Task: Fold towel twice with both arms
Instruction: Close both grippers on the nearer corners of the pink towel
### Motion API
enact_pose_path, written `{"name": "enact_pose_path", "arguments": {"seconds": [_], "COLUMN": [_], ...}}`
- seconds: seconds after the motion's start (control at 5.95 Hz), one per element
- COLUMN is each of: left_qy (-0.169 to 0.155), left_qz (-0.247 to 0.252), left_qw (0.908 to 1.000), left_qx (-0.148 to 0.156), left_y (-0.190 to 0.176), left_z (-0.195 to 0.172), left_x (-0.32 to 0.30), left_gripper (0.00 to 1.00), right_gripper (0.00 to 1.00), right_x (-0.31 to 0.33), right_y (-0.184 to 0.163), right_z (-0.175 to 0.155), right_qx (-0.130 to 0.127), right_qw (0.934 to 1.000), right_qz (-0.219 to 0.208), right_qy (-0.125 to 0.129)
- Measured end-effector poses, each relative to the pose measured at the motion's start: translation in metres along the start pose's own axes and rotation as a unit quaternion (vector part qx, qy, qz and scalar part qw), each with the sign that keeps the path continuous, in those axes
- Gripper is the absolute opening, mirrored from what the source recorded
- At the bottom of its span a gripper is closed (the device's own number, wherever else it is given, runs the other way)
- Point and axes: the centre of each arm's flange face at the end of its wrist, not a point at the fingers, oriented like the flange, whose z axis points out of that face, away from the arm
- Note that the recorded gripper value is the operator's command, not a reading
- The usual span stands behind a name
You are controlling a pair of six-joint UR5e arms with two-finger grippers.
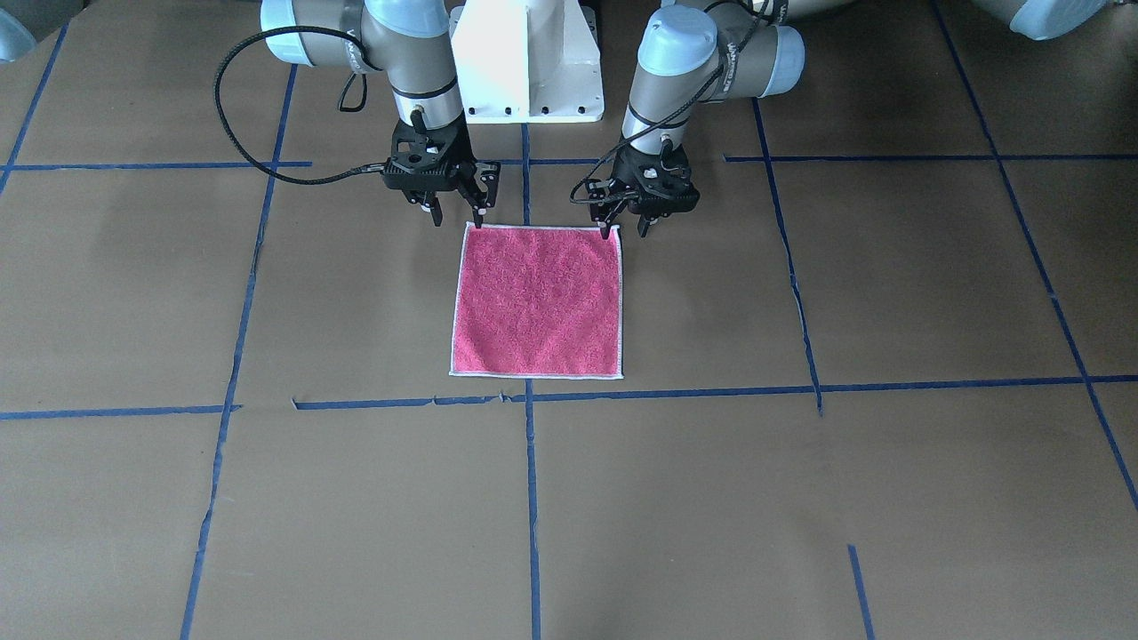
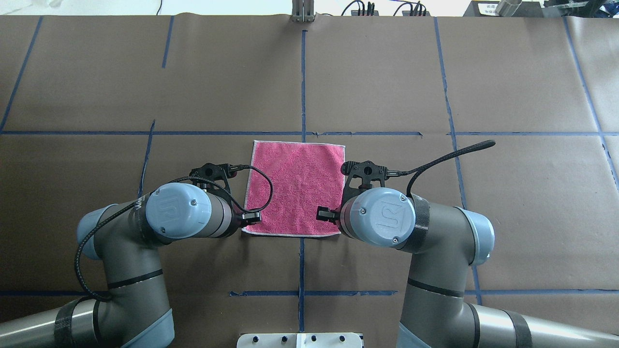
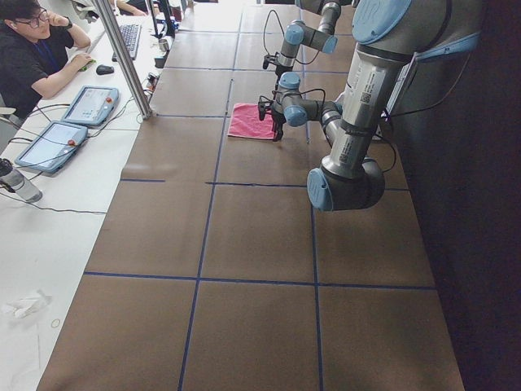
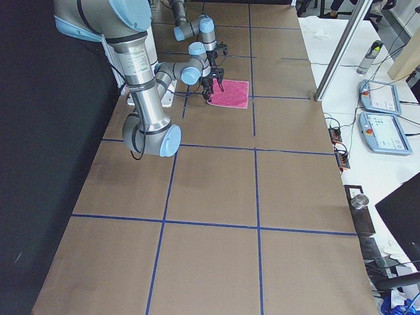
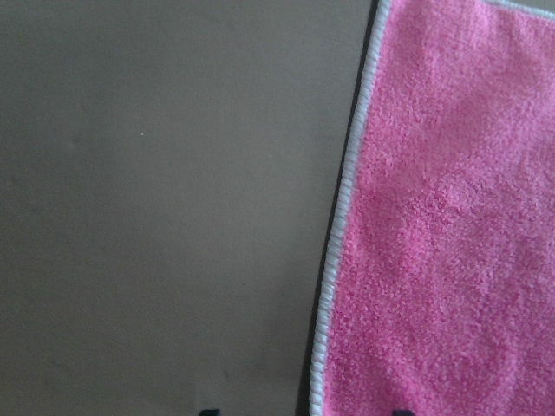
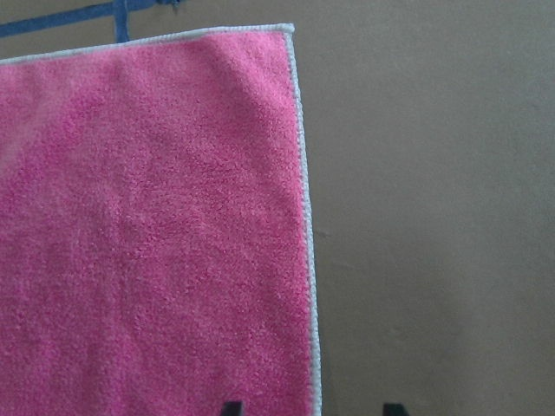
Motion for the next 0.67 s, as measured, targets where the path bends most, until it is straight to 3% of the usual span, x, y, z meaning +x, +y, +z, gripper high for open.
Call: {"name": "enact_pose_path", "arguments": {"seconds": [0.67], "left_qy": [-0.005], "left_qz": [-0.002], "left_qw": [0.9999], "left_qx": [-0.009], "left_y": [0.0126], "left_z": [0.0092], "left_x": [0.0033], "left_gripper": [0.41], "right_gripper": [0.63], "right_x": [-0.0009], "right_y": [-0.0002], "right_z": [0.0015], "right_qx": [0.001], "right_qw": [1.0], "right_qz": [-0.001], "right_qy": [0.001]}}
